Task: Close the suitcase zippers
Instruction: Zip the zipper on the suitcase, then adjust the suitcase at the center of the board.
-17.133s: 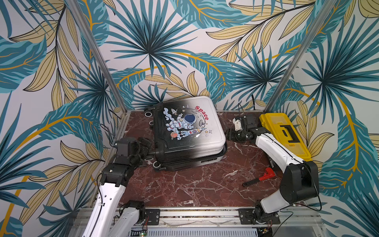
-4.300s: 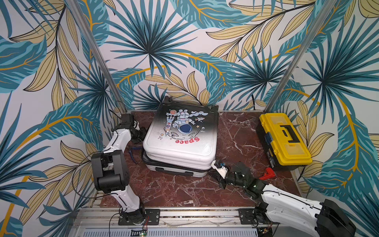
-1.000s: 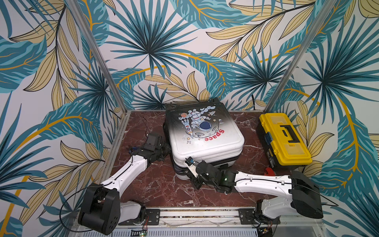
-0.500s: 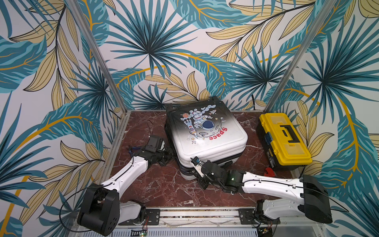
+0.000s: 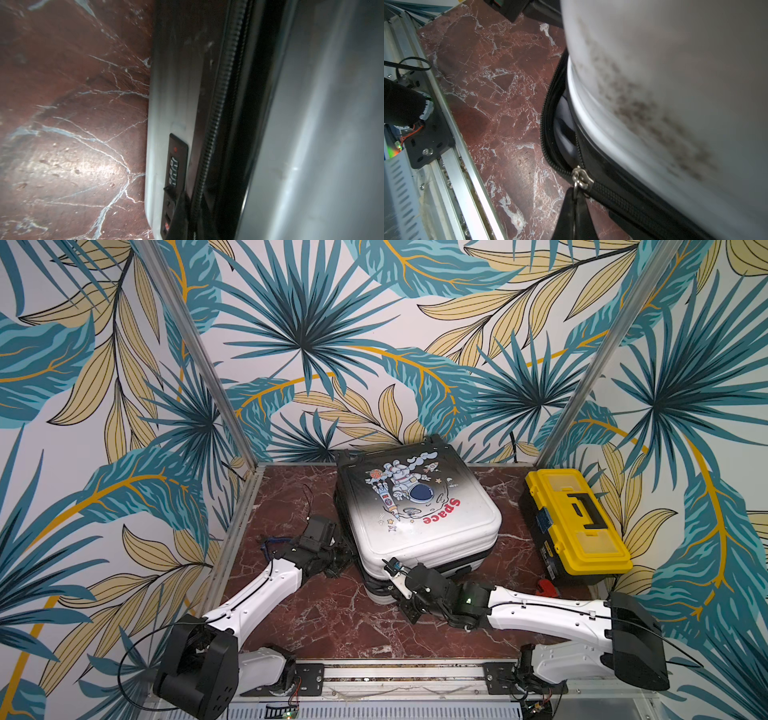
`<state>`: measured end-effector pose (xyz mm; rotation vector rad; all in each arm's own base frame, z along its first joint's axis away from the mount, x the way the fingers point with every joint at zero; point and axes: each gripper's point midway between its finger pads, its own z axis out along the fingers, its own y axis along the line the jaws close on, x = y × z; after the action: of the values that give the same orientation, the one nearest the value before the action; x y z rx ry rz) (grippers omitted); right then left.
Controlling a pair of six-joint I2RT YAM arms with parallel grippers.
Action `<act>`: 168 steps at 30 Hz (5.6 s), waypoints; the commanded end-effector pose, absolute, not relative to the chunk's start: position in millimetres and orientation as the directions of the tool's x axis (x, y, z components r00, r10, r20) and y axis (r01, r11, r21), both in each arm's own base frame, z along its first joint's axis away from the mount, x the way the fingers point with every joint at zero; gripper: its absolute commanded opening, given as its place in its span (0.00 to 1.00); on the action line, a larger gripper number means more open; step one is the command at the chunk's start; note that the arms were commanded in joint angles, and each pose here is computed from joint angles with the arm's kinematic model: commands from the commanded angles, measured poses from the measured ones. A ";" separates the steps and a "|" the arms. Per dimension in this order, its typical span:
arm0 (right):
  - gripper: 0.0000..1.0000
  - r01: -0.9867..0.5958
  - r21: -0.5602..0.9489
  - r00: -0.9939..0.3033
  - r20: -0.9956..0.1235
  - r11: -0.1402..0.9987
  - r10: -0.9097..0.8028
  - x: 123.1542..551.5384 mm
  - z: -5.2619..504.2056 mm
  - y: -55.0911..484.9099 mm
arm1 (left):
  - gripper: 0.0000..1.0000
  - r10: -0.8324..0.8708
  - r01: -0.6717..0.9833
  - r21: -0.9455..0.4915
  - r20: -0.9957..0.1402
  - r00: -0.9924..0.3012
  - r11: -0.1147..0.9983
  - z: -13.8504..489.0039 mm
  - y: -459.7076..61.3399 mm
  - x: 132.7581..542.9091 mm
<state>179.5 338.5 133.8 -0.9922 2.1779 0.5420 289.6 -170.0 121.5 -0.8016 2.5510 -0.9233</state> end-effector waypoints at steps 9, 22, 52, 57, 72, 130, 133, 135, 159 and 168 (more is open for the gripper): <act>0.00 -0.887 0.395 -0.430 -0.896 0.239 -0.114 137.9 244.0 439.1 | 0.00 -0.431 -0.284 -0.802 0.037 -0.902 0.525 154.1 -241.4 258.7; 0.00 -0.816 0.186 -0.461 -0.782 0.547 -0.420 161.9 144.1 380.0 | 0.19 -0.445 -0.254 -0.727 -0.079 -0.892 0.637 136.1 -211.9 279.1; 0.46 -0.728 0.156 -0.525 -0.752 0.667 -0.397 155.4 148.2 306.1 | 0.17 -0.368 -0.180 -0.535 -0.269 -0.890 0.825 115.7 -139.9 465.3; 0.74 -0.590 0.259 -0.638 -0.730 0.765 -0.245 155.8 165.9 277.9 | 0.00 -0.384 -0.202 -0.514 -0.277 -0.881 0.834 112.9 -123.4 467.2; 0.86 -0.109 0.601 -0.613 -0.668 0.792 0.422 205.2 225.1 204.1 | 0.00 -0.475 -0.290 -0.516 -0.270 -0.838 0.806 125.7 -97.9 391.3; 0.86 -0.728 0.244 -0.578 -0.722 0.641 -0.381 308.4 246.4 164.0 | 0.81 0.884 0.656 0.592 -0.311 -0.350 0.468 272.8 -55.9 379.5; 0.87 -0.739 0.226 -0.571 -0.709 0.634 -0.414 305.7 241.7 161.7 | 0.83 0.923 0.687 0.616 -0.263 -0.282 0.386 277.0 -40.8 396.4; 0.87 -0.741 0.224 -0.573 -0.702 0.633 -0.423 306.3 237.8 161.3 | 0.83 0.940 0.716 0.611 -0.262 -0.219 0.337 276.1 -40.9 407.5; 0.88 -0.726 0.161 -0.572 -0.682 0.668 -0.457 318.1 219.8 151.9 | 0.69 0.987 0.808 0.567 -0.072 -0.141 0.157 196.5 0.9 478.3; 0.88 -0.739 0.149 -0.557 -0.684 0.657 -0.471 319.9 223.0 152.6 | 0.38 0.979 0.839 0.505 -0.081 -0.187 0.202 173.2 1.8 447.9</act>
<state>322.2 152.2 223.6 -0.9058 2.2655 0.5697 463.9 -6.4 210.4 1.7781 1.9028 0.5939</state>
